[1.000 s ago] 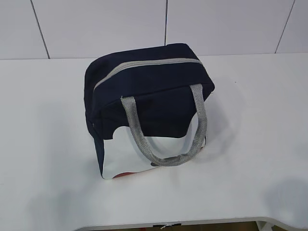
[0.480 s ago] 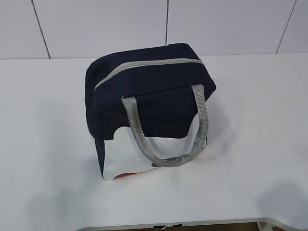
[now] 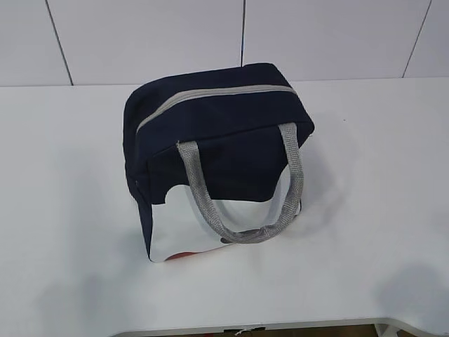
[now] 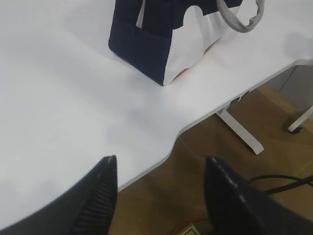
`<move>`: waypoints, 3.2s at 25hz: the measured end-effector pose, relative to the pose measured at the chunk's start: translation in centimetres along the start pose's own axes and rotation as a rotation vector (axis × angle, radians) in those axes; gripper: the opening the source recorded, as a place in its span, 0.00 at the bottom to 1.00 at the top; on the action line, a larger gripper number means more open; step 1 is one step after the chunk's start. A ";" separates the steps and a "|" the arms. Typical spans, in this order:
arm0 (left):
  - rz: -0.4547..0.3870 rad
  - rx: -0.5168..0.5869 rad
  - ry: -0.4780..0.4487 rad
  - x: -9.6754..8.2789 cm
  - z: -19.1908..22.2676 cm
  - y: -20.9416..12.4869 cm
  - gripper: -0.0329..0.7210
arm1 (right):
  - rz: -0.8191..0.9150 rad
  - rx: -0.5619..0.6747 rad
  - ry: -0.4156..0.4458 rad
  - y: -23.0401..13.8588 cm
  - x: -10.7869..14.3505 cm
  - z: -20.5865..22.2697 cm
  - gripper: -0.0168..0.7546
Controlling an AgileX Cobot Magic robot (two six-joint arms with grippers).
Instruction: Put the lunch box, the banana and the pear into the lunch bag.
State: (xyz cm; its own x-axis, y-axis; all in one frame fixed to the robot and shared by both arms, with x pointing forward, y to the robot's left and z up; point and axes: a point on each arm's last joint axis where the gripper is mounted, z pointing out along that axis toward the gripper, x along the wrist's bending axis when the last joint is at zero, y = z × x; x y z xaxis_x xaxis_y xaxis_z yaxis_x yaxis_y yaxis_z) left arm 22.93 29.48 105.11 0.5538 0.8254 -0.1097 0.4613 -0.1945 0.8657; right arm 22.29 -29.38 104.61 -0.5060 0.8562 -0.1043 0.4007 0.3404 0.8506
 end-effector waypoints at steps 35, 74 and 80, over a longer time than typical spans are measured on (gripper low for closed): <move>-0.002 0.002 -0.004 0.0 0.0 0.0 0.80 | 0.095 -0.003 -0.042 0.0 -0.4 0.0 0.77; -0.244 -0.054 0.422 -0.2 0.5 0.2 0.69 | 0.268 0.019 -0.335 0.2 -0.1 0.3 0.77; -0.244 -0.054 0.422 -0.2 0.5 0.2 0.69 | 0.268 0.019 -0.335 0.2 -0.1 0.3 0.77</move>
State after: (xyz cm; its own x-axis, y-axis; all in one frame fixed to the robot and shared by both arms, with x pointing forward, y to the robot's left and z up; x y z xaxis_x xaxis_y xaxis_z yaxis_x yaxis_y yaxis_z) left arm 23.28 29.04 105.10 0.0996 0.9884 -0.1146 0.5002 0.0498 0.8645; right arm 22.71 -29.26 104.66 -0.1072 0.9932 -0.0454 0.4994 0.0932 0.8614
